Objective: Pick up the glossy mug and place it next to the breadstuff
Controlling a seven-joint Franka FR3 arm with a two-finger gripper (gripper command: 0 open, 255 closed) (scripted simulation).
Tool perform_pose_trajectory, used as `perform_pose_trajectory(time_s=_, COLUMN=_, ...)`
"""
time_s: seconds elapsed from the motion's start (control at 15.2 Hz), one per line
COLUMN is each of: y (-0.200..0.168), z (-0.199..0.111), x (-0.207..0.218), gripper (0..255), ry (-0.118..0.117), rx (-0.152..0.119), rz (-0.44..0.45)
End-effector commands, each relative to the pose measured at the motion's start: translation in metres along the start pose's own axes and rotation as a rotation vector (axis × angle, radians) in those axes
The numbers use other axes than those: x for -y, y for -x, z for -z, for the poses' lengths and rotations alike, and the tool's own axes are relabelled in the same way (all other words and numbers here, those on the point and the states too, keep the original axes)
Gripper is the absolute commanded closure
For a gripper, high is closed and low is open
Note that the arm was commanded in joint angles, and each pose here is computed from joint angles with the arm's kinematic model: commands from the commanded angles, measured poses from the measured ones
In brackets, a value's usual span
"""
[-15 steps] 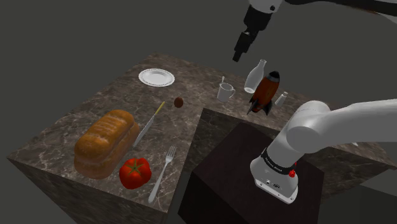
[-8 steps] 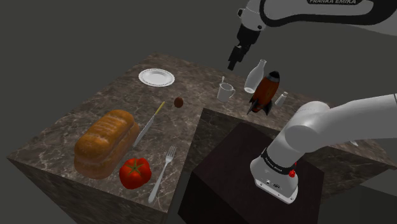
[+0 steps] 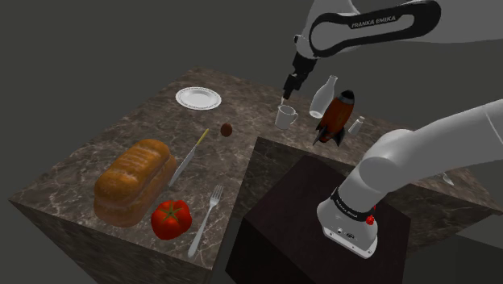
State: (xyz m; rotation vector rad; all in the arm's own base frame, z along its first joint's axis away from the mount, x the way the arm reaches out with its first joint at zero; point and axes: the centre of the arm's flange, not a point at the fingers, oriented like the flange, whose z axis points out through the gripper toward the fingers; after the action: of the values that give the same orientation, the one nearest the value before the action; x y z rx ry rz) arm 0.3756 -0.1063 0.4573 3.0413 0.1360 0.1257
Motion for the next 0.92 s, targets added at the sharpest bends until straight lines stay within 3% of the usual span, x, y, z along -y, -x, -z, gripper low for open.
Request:
perform_pose_trajectory(time_s=0.0, y=-0.007, z=-0.022, x=-0.015, gripper=0, ry=-0.002, rx=0.003, rz=-0.01)
perform_pose_trajectory(time_s=0.86, y=-0.036, z=-0.163, x=-0.113, gripper=0, ry=-0.023, rx=0.03, rz=-0.075)
